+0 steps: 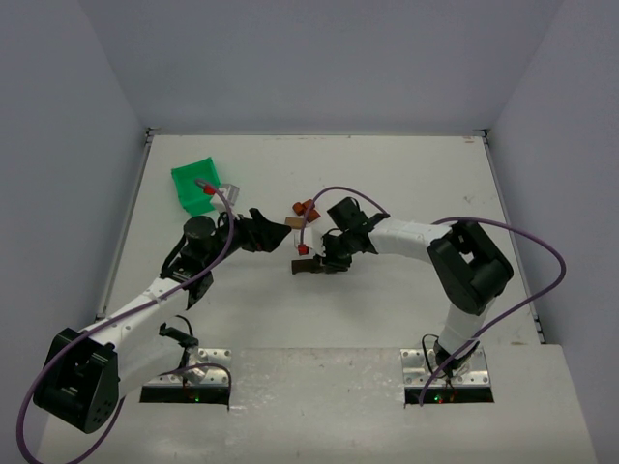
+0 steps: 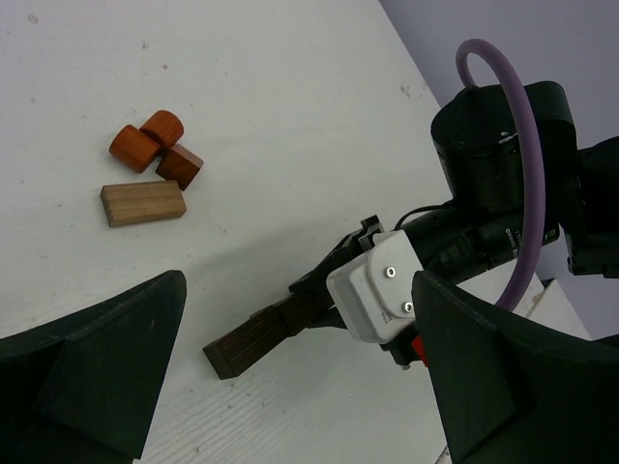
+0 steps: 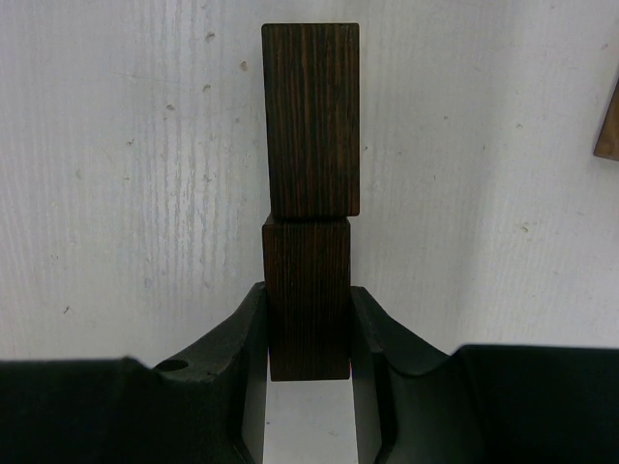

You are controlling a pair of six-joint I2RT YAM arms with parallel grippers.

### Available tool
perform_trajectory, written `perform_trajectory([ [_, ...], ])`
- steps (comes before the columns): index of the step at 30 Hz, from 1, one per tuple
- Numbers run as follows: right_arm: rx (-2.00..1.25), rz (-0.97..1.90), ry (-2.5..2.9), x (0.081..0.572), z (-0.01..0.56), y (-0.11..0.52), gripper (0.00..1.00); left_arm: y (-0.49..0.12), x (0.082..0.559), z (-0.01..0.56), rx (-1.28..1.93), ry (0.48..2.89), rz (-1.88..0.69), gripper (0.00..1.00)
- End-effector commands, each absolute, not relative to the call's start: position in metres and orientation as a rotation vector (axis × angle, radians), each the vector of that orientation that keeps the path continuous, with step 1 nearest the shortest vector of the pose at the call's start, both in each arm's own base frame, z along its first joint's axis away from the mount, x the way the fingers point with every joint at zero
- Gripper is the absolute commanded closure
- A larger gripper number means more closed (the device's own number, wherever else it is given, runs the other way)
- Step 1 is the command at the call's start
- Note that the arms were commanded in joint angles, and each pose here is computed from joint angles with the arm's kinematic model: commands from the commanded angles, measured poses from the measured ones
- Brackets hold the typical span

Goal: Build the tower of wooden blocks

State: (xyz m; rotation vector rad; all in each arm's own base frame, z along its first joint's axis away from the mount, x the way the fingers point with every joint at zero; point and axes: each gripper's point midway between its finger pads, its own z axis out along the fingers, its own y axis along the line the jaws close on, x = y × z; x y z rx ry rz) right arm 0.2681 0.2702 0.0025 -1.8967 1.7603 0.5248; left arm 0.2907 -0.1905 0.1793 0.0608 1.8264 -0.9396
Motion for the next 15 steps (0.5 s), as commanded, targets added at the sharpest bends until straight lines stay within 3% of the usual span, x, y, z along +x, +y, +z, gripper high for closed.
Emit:
perform_trajectory([
  [1,-1.877,0.528,1.721,0.2778,0.0137,0.2837,0.69,-0.1917,0.2917,0.1935,0.098,1.755,-0.952,0.0],
  [15,-1.89,0.528,1.725,0.2756,0.0114,0.286,0.59,-0.1937,0.289,0.1939,0.116,1.751,-0.966,0.0],
])
